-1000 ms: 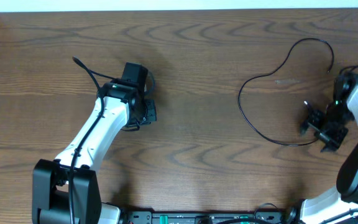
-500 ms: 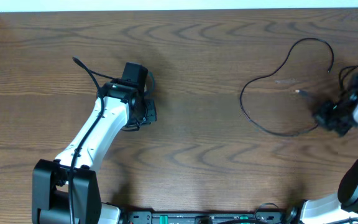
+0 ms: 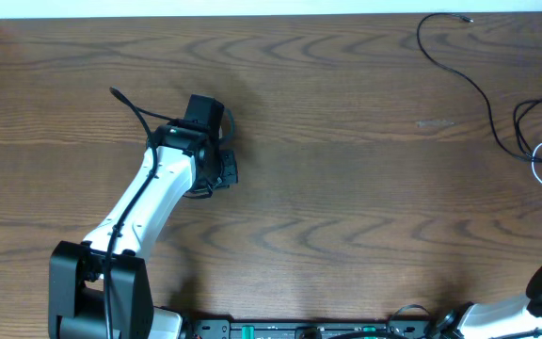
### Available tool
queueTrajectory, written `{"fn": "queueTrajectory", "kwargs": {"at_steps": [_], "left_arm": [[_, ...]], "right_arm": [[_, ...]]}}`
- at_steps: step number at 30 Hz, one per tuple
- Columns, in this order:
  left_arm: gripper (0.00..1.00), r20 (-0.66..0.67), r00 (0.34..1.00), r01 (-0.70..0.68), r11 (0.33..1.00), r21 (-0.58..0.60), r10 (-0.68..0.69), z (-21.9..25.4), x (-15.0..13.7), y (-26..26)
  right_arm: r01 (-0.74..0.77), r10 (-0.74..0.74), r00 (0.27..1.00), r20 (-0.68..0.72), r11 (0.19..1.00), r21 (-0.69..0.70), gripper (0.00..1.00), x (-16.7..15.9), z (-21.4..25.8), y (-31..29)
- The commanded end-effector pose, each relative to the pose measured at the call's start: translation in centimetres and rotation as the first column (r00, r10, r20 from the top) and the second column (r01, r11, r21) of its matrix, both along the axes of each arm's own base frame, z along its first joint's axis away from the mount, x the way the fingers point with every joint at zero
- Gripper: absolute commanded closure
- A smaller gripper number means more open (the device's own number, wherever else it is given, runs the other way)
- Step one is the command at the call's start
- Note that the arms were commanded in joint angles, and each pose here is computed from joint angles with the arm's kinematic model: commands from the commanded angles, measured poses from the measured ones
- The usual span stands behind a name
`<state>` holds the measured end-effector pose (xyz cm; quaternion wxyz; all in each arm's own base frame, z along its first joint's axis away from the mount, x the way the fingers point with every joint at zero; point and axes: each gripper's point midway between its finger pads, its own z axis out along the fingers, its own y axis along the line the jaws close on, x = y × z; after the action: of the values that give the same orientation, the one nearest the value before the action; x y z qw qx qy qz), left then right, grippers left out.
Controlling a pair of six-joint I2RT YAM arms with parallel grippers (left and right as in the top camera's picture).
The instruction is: Untangle cables
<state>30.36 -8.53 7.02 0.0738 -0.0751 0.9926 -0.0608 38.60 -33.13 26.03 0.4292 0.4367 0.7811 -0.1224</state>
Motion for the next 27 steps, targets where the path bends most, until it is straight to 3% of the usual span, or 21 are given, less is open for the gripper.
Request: {"fn": "queueTrajectory", "kwargs": {"at_steps": [1,2,4,5,6,7,8,10,12,13,14,17,20,23,27], "left_arm": [[0.86,0.001,0.999,-0.034,0.999,-0.003,0.034,0.2,0.2,0.2],[0.86,0.001,0.999,-0.034,0.999,-0.003,0.034,0.2,0.2,0.2],[0.86,0.001,0.999,-0.034,0.999,-0.003,0.034,0.2,0.2,0.2],[0.86,0.0,0.999,-0.034,0.999,-0.003,0.034,0.2,0.2,0.2],[0.86,0.0,0.999,-0.034,0.999,-0.003,0.034,0.2,0.2,0.2],[0.86,0.001,0.999,-0.034,0.999,-0.003,0.034,0.2,0.2,0.2],[0.86,0.0,0.999,-0.034,0.999,-0.003,0.034,0.2,0.2,0.2],[0.86,0.0,0.999,-0.034,0.999,-0.003,0.034,0.2,0.2,0.2],[0.86,0.0,0.999,-0.034,0.999,-0.003,0.034,0.1,0.2,0.2],[0.86,0.0,0.999,-0.034,0.999,-0.003,0.034,0.1,0.1,0.2],[0.86,-0.001,0.999,-0.034,0.999,-0.003,0.034,0.1,0.1,0.2],[0.86,-0.004,0.999,-0.034,0.999,-0.002,0.034,0.1,0.1,0.2],[0.86,-0.004,0.999,-0.034,0.999,-0.002,0.034,0.1,0.0,0.2],[0.86,-0.004,0.999,-0.034,0.999,-0.002,0.034,0.1,0.1,0.2],[0.86,-0.004,0.999,-0.034,0.999,-0.002,0.034,0.1,0.1,0.2]], "right_arm": [[-0.064,0.064,0.998,-0.028,0.998,0.01,0.96,1.0,-1.4,0.2],[-0.138,0.139,0.99,-0.014,0.99,0.027,0.84,1.9,-1.7,1.0],[-0.286,0.282,0.958,0.055,0.955,0.082,0.3,3.8,-1.9,3.4],[-0.357,0.349,0.933,0.09,0.929,0.101,0.27,4.6,-1.7,4.9],[-0.424,0.413,0.904,0.11,0.9,0.105,0.27,5.3,-1.5,6.2],[-0.585,0.57,0.81,0.135,0.803,0.118,0.28,6.6,-1.5,10.4],[-0.631,0.62,0.775,0.12,0.766,0.119,0.28,6.9,-1.8,11.9],[-0.746,0.751,0.659,-0.032,0.659,0.094,0.3,7.6,-3.9,16.6],[-0.734,0.732,0.659,-0.174,0.676,0.066,0.36,8.2,-5.5,17.4],[-0.741,0.723,0.634,-0.273,0.67,0.053,0.45,8.6,-7.1,18.2],[-0.752,0.727,0.611,-0.311,0.657,0.057,0.48,8.8,-8.0,18.7],[-0.755,0.725,0.559,-0.403,0.646,0.114,0.4,9.5,-12.2,20.1],[-0.718,0.699,0.508,-0.504,0.666,0.2,0.44,9.0,-17.9,19.9],[-0.59,0.587,0.571,-0.574,0.78,0.211,0.47,8.0,-20.9,17.8],[-0.577,0.595,0.546,-0.591,0.778,0.25,0.47,7.5,-22.8,17.8]]}}
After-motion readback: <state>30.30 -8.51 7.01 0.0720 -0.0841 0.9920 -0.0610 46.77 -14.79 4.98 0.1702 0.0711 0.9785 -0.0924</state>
